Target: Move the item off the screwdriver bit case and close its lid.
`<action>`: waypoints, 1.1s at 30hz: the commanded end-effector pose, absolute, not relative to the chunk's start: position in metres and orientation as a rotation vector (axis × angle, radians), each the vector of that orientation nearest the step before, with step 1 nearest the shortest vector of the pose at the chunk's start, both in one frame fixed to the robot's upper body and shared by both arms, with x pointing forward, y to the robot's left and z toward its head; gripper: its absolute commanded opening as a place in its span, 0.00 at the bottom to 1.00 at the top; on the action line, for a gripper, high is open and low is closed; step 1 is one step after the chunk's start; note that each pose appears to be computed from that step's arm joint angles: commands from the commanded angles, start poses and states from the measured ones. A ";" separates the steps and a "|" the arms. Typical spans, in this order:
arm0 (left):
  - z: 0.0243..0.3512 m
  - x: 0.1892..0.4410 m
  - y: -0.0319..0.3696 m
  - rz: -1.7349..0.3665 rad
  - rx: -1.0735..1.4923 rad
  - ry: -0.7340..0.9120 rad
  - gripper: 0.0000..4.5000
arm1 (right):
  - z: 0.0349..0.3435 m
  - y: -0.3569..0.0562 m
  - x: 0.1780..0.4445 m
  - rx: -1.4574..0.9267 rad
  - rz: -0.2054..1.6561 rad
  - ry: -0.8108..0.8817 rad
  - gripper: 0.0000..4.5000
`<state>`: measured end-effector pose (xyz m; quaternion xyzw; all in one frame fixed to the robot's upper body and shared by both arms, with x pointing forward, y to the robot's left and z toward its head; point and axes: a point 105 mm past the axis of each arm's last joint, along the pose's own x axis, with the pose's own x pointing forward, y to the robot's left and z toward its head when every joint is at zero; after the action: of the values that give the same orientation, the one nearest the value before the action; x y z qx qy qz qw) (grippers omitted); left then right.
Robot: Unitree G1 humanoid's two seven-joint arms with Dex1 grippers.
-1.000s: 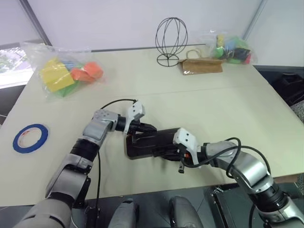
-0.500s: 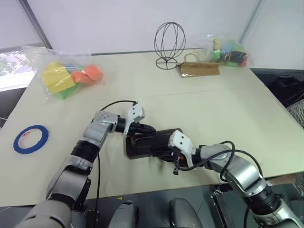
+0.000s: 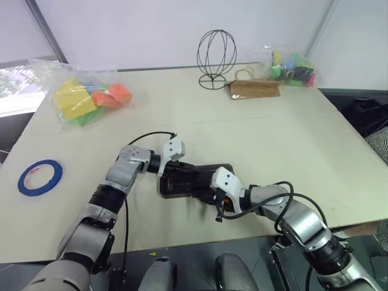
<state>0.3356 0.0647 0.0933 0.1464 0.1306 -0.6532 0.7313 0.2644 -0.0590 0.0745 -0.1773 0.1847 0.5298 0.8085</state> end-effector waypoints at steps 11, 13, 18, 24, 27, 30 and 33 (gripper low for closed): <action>0.036 0.313 0.084 -1.420 0.367 0.519 0.00 | 0.085 -0.073 0.284 -0.524 1.018 0.323 0.01; 0.032 0.312 0.086 -1.417 0.372 0.528 0.00 | 0.084 -0.075 0.285 -0.558 1.013 0.314 0.01; 0.028 0.308 0.089 -1.418 0.376 0.540 0.00 | 0.089 -0.076 0.289 -0.584 0.988 0.276 0.01; 0.027 0.307 0.090 -1.408 0.363 0.541 0.00 | 0.100 -0.073 0.290 -0.619 0.988 0.220 0.01; 0.033 0.312 0.090 -1.380 0.339 0.517 0.00 | 0.101 -0.076 0.281 -0.626 1.031 0.244 0.01; 0.049 0.319 0.089 -1.343 0.285 0.466 0.00 | 0.102 -0.083 0.265 -0.619 1.101 0.290 0.01; 0.070 0.324 0.089 -1.313 0.221 0.401 0.00 | 0.107 -0.094 0.254 -0.605 1.132 0.325 0.01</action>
<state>0.3272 0.0743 0.0930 0.1201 0.1250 -0.6289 0.7579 0.2595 -0.0959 0.0926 -0.2852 0.1710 0.5141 0.7907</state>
